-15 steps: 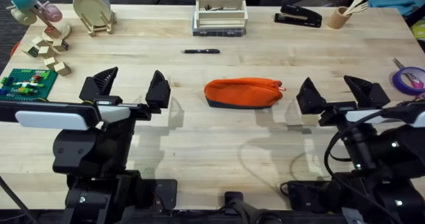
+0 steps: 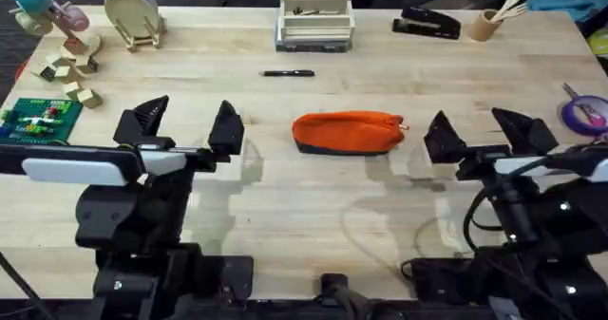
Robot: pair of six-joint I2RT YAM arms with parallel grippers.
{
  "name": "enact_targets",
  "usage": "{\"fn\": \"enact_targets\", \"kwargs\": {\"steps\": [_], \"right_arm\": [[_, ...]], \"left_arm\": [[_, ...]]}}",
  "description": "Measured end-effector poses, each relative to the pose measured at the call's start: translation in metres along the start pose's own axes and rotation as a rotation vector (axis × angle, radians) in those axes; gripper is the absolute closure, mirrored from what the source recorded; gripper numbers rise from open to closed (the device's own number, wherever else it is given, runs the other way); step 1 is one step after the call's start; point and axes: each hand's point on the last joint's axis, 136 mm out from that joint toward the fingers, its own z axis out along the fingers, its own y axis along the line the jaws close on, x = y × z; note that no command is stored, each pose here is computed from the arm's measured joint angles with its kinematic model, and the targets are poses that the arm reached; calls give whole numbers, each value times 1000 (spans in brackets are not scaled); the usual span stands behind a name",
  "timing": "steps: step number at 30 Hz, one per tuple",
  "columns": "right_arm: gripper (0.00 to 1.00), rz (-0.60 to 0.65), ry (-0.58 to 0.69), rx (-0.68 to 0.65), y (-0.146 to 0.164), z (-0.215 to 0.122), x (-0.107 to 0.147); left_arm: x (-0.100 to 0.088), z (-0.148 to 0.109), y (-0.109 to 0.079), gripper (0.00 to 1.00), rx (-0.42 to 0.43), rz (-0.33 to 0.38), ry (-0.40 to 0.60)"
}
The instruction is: Unzip the bag, pick up the pens from the table one at a time and place them inside, then zip the bag closed.
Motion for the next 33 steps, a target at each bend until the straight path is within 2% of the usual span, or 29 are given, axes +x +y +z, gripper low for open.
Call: {"fn": "enact_targets", "kwargs": {"steps": [4,5,8,13,17,25,29,33], "right_arm": [[3,0,-3,-7,1,0,-1],[3,0,7,-23,4,-1,-1],[3,3,58,-37,6,-6,0],[3,5,96,-43,8,-24,-28],[3,6,122,-42,8,-41,-57],[3,3,191,-42,8,-56,-105],[3,4,261,-43,7,-55,-115],[3,3,315,-44,7,-50,-121]], "left_arm": [[3,0,0,7,1,0,13],[13,-2,0,7,1,0,68],[11,-7,0,7,1,2,112],[-31,-22,0,8,2,3,92],[-56,-32,-4,9,22,5,96],[-82,-28,-22,7,126,-8,213],[-97,-16,-33,8,196,4,268],[-100,-2,-46,7,285,44,344]]}}
